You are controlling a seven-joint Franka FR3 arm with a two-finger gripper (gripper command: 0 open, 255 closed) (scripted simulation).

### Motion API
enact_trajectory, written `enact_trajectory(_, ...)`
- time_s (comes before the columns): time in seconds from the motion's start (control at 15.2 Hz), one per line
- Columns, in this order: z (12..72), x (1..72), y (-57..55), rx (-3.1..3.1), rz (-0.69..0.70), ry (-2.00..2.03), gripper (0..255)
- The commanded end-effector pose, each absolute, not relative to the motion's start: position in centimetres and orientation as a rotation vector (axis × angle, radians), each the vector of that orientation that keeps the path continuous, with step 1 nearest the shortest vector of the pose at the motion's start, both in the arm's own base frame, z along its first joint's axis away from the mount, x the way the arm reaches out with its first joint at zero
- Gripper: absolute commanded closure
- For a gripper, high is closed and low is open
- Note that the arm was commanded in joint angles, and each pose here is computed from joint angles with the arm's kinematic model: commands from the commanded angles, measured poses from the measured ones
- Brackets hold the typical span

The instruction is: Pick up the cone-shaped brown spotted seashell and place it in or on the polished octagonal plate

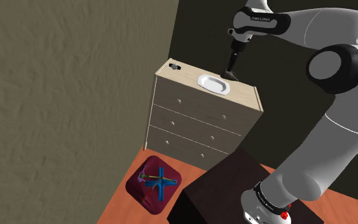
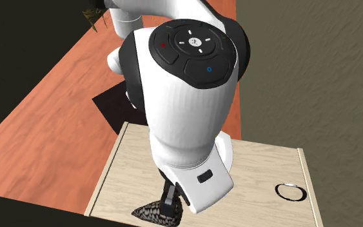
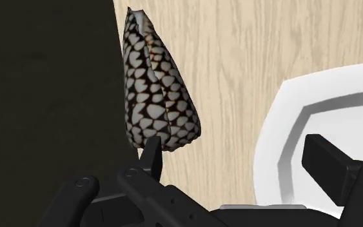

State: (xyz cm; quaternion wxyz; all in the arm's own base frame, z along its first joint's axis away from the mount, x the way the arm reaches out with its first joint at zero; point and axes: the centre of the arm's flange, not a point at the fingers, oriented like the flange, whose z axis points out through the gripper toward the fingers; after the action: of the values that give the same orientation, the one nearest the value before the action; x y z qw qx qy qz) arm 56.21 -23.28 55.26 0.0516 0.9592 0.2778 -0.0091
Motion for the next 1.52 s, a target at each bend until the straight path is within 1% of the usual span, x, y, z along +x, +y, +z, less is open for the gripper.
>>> enact_trajectory(0.0, 54.6, 58.7, -24.2, 2.893, -0.033, 0.911, 0)
enact_trajectory(0.13, 54.1, 61.1, -25.0, 2.869, -0.038, 0.969, 0)
enact_trajectory(0.66, 50.1, 61.2, -25.5, 2.868, -0.038, 0.97, 0)
enact_trajectory(1.19, 50.1, 61.2, -25.5, 2.868, -0.038, 0.97, 0)
enact_trajectory(1.25, 50.1, 61.2, -25.5, 2.868, -0.038, 0.97, 255)
enact_trajectory(1.45, 50.1, 61.2, -25.5, 2.868, -0.038, 0.97, 255)
